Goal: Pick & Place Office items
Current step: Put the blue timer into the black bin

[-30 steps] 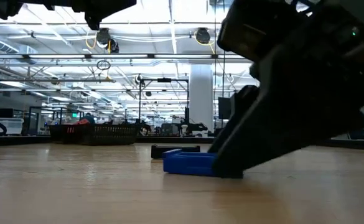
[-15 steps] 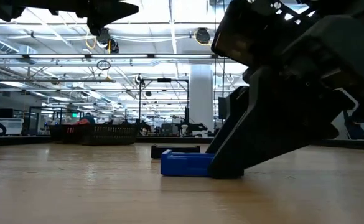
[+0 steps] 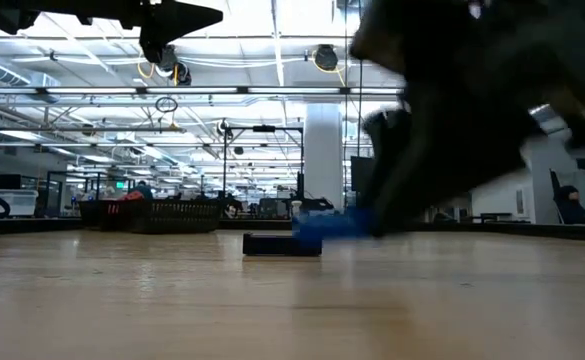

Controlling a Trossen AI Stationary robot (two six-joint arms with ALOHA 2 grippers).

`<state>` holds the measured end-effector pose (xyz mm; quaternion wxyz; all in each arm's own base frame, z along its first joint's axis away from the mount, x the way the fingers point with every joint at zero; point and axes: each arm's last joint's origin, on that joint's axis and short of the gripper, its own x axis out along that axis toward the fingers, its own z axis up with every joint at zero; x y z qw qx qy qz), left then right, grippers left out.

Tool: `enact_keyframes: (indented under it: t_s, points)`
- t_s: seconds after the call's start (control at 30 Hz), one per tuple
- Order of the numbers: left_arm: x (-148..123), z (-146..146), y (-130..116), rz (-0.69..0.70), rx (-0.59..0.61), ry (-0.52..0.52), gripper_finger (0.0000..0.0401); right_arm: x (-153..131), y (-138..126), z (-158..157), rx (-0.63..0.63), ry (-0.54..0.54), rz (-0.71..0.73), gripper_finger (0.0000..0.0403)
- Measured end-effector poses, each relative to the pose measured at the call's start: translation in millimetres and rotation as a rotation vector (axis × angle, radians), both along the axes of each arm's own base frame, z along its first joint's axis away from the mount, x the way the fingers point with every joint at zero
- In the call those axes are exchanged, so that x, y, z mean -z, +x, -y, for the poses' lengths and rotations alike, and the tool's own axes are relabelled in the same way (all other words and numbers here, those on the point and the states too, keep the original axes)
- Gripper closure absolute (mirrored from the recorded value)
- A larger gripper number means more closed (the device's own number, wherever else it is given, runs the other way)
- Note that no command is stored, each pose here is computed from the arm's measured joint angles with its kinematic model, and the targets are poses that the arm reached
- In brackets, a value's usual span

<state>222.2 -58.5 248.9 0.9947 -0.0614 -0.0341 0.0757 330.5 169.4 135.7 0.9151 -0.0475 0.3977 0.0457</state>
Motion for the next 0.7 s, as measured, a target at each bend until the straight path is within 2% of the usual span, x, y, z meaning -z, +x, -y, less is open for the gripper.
enact_keyframes:
  t_s: [0.13, 0.3, 0.4, 0.57, 0.7]
  points:
    - [1, 1, 0, -0.007, 0.009, -0.044, 0.021, -43, -9, 11, 0.043, -0.09, 0.088, 0.0258]
    - [4, 1, 0, -0.025, 0.032, -0.101, 0.021, -83, -23, 31, 0.129, -0.345, 0.182, 0.0255]
    - [6, 2, 2, -0.025, 0.035, -0.169, 0.021, -102, -27, 43, 0.204, -0.453, 0.235, 0.0255]
    - [19, 4, 9, -0.041, 0.031, -0.426, 0.021, -108, -26, 52, 0.207, -0.503, 0.24, 0.0256]
    - [34, 5, 19, -0.074, 0.019, -0.495, 0.021, -101, -21, 51, 0.146, -0.588, 0.217, 0.0256]
